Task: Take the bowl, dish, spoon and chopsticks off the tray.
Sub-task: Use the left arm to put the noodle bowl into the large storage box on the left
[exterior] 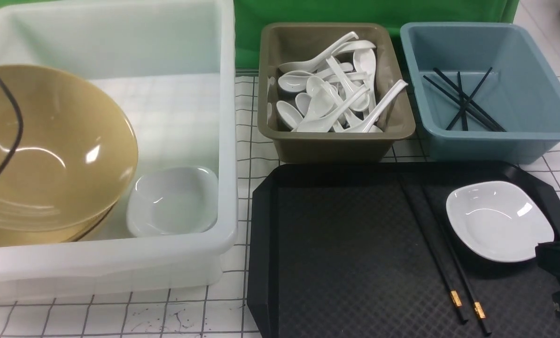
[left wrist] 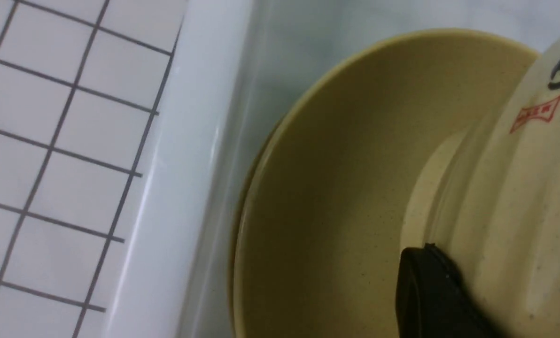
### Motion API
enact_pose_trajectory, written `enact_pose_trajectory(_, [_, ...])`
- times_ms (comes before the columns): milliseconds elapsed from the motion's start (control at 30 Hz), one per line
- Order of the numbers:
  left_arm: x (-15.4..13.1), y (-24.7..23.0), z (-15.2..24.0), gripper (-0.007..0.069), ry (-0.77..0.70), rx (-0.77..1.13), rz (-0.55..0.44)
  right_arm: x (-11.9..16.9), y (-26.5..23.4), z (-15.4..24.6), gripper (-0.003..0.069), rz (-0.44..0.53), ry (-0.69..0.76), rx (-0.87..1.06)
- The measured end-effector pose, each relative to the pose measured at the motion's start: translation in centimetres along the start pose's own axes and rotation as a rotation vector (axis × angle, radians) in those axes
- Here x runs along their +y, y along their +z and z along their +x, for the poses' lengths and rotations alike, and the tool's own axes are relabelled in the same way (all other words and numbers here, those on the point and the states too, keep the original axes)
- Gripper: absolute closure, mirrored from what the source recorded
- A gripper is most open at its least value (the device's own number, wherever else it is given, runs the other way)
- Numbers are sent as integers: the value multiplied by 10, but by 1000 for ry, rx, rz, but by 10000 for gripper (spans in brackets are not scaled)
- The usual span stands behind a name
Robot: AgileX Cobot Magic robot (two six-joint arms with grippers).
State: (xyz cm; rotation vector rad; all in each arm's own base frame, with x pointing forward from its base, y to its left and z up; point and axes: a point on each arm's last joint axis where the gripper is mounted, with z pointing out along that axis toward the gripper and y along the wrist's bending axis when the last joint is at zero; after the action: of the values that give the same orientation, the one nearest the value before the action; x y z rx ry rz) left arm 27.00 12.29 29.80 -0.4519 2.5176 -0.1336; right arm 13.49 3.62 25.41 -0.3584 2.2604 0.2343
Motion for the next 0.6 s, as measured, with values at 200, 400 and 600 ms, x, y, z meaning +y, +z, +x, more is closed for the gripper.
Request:
enact_pose_trajectory(200, [7, 12, 2, 587, 24, 26, -33, 0, 0, 0, 613, 1, 1, -4])
enact_pose_trajectory(400, [9, 14, 1, 339, 39, 21, -57, 0, 0, 0, 612, 1, 2, -4])
enact_pose_trajectory(600, [7, 4, 1, 97, 12, -1, -62, -2, 11, 2, 612, -7, 50, 64])
